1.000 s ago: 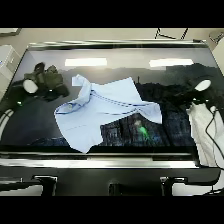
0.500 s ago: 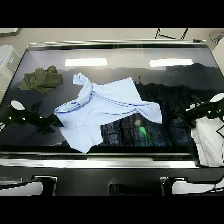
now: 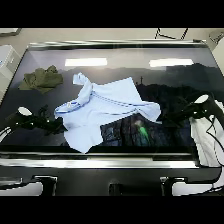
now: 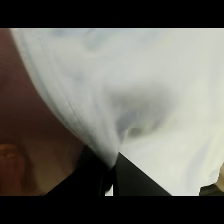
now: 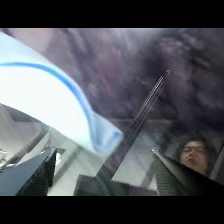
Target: Fold the clothes and pants, and hang the long-sleeved shirts on hangers.
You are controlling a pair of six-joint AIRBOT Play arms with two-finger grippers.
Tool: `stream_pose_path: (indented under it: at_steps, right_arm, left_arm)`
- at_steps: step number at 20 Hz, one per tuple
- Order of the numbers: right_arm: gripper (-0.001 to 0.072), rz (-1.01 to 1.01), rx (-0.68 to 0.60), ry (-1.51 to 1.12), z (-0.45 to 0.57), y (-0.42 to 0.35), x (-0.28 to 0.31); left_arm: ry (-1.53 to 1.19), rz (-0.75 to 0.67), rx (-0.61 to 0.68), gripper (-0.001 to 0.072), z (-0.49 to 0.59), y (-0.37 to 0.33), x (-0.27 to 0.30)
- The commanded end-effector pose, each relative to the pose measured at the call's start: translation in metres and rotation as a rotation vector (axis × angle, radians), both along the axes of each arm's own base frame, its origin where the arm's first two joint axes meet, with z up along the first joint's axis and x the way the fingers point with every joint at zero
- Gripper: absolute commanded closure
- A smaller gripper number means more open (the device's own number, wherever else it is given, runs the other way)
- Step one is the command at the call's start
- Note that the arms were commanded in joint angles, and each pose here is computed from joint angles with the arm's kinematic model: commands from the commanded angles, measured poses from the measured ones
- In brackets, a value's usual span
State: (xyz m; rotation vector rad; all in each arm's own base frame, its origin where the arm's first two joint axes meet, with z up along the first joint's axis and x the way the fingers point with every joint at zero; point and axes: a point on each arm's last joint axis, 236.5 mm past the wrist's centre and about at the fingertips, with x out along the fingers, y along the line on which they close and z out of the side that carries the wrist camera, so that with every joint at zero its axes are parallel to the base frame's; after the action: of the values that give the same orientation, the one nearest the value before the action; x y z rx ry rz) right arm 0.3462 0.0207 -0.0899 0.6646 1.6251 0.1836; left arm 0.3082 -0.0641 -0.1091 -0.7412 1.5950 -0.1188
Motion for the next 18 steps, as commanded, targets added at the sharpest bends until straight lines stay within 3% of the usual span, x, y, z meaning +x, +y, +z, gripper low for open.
stream_pose_path:
  at_steps: [1, 2, 4, 8, 9, 10, 14, 16, 18]
  right_arm:
    - [0.0055, 0.058, -0.027, -0.053, -0.010, 0.018, 0.011]
    - [0.0112, 0.063, -0.040, -0.080, -0.011, 0.019, 0.016]
    - [0.0114, 0.078, -0.055, -0.110, -0.009, 0.015, 0.023]
    - [0.0222, 0.095, -0.110, -0.103, -0.010, 0.003, 0.021]
    - [0.0398, 0.093, -0.108, -0.103, -0.009, 0.004, 0.021]
    - [0.0670, 0.087, -0.102, -0.095, -0.009, 0.005, 0.020]
    - [0.0664, 0.158, -0.064, -0.154, 0.031, 0.013, 0.025]
    - [0.0667, 0.157, -0.117, -0.349, 0.100, 0.005, 0.064]
    - [0.0667, 0.108, -0.219, -0.687, 0.220, -0.006, 0.111]
  left_arm:
    - [-0.023, 0.009, -0.007, 0.0682, 0.007, -0.003, 0.004]
    - [-0.029, 0.008, -0.006, 0.0682, 0.010, -0.003, 0.004]
    - [-0.047, 0.007, -0.003, 0.0682, 0.015, -0.003, 0.005]
    - [-0.079, 0.002, 0.004, 0.0682, 0.023, -0.002, 0.008]
    - [-0.080, 0.002, 0.004, 0.0682, 0.023, -0.002, 0.009]
    - [-0.081, 0.002, 0.004, 0.0682, 0.024, -0.002, 0.009]
    - [-0.263, 0.002, 0.041, 0.0684, 0.076, 0.006, 0.048]
    - [-0.586, 0.004, 0.113, 0.0684, 0.182, 0.018, 0.101]
    - [-1.021, 0.036, 0.205, 0.0684, 0.352, 0.028, 0.126]
